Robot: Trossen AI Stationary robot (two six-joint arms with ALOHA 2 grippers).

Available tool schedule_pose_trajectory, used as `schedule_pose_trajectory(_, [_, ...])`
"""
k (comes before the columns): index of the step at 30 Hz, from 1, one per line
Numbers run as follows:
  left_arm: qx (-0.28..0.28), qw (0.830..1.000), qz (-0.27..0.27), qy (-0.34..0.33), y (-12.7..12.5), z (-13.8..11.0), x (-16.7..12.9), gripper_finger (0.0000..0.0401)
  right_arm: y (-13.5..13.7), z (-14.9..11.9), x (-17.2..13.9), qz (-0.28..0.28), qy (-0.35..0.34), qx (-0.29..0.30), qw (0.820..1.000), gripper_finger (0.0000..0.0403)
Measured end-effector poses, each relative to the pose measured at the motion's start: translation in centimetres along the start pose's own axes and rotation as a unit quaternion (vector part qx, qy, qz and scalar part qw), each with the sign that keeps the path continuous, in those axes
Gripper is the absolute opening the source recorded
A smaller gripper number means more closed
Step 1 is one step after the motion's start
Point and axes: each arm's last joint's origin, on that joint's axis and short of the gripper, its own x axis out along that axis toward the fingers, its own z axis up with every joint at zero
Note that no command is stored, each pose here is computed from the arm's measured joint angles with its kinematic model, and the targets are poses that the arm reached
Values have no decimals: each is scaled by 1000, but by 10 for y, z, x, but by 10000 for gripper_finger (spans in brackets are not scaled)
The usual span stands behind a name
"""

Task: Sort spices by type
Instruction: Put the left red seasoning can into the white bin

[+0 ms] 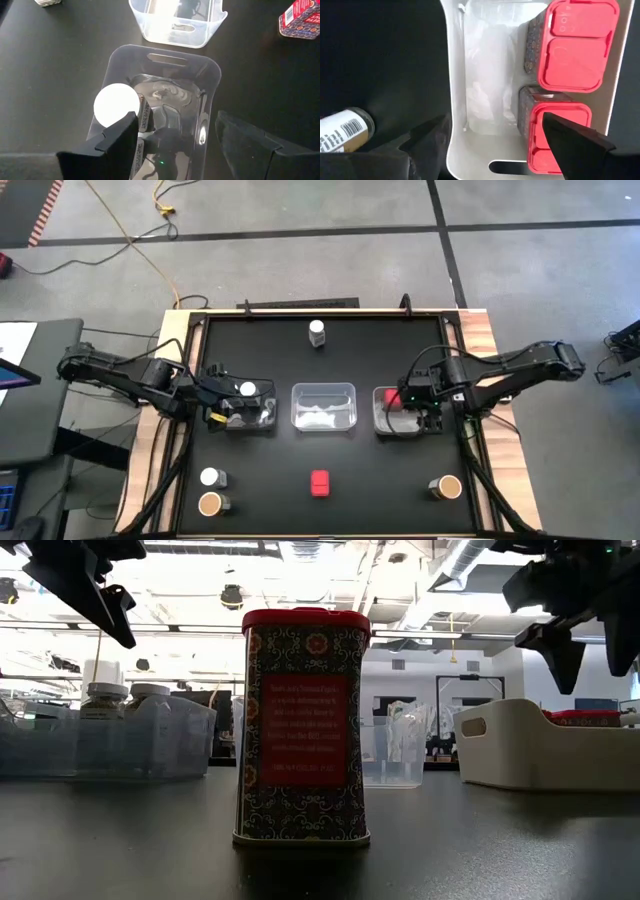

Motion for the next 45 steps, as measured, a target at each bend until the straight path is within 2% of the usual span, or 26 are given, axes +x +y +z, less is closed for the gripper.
schedule_pose_trajectory(8, [3, 1000, 1, 0, 0, 0, 0, 251, 4, 0, 2, 1, 8, 3, 1000, 343])
schedule_pose_trajectory(14, [8, 1000, 1, 0, 0, 0, 0, 251, 6, 3, 6, 32, 18, 32, 999, 343])
schedule_pose_trajectory(24, [8, 1000, 1, 0, 0, 0, 0, 251, 6, 3, 7, 33, 27, 49, 998, 343])
schedule_pose_trajectory(30, [8, 1000, 1, 0, 0, 0, 0, 251, 14, 4, 7, 70, 27, 70, 995, 343])
schedule_pose_trajectory(37, [8, 1000, 1, 0, 0, 0, 0, 251, 17, 3, 7, 2, 13, 56, 998, 343])
schedule_pose_trajectory(45, [12, 1000, 1, 1, 0, 0, 0, 251, 17, -6, 17, 0, 15, 49, 999, 343])
